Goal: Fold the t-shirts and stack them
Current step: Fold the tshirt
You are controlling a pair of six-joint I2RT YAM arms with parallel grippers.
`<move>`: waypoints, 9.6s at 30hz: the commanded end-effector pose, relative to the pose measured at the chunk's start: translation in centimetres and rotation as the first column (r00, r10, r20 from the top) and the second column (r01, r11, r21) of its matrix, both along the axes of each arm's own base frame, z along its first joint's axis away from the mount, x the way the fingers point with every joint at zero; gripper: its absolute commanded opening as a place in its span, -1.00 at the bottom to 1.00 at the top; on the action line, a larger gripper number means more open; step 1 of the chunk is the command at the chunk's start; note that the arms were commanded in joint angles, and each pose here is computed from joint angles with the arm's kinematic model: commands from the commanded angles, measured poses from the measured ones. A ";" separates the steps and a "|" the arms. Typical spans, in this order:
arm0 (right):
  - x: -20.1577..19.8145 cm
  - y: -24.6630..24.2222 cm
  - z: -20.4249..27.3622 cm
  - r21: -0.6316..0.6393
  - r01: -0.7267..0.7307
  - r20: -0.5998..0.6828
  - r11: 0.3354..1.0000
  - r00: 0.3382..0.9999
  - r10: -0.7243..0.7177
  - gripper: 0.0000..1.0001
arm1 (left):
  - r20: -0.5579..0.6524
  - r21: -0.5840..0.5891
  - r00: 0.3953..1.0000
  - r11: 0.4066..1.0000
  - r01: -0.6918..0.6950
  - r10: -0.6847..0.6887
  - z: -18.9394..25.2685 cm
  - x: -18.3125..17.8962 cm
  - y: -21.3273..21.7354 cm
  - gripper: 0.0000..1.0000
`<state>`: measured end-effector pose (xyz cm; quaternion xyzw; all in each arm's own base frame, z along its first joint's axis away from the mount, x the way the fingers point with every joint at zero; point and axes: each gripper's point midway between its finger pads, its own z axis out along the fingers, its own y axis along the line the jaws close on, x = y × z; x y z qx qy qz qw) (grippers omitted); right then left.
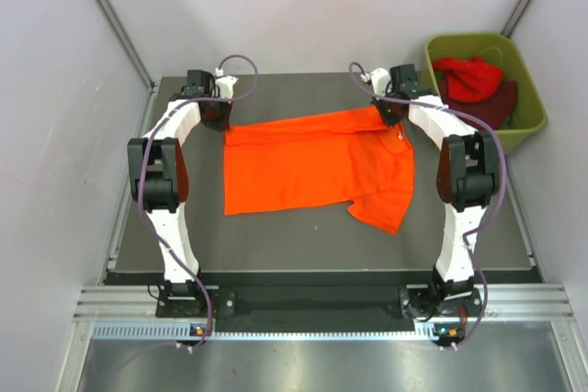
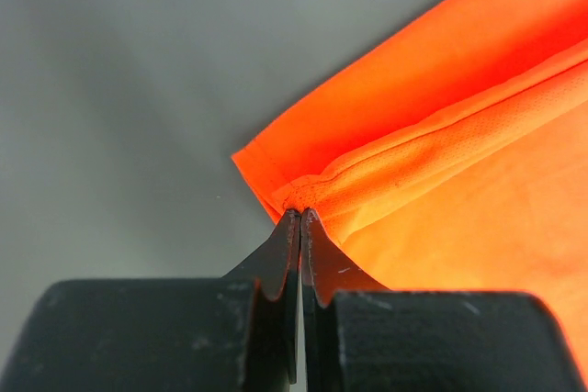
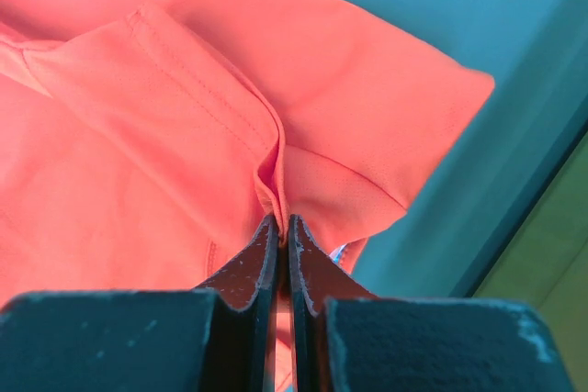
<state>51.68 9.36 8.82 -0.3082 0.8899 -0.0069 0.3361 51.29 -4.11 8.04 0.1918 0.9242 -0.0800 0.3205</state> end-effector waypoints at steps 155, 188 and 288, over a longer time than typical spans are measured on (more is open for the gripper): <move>0.7 4.9 -5.0 0.084 0.006 -0.208 0.996 0.978 0.012 -0.40 | -0.058 -0.249 0.990 0.958 -0.141 0.131 2.6 5.6 -2.2 -0.25; -0.2 5.2 -2.5 0.103 -0.017 -0.186 0.995 0.982 0.036 -0.39 | -0.117 -0.190 0.974 0.958 -0.216 0.196 -0.5 5.1 -1.1 -0.29; 0.7 6.2 -3.2 0.052 0.006 -0.150 0.999 0.989 0.002 -0.41 | -0.292 -0.184 0.954 0.975 -0.122 0.064 -0.3 -0.4 -3.9 -0.90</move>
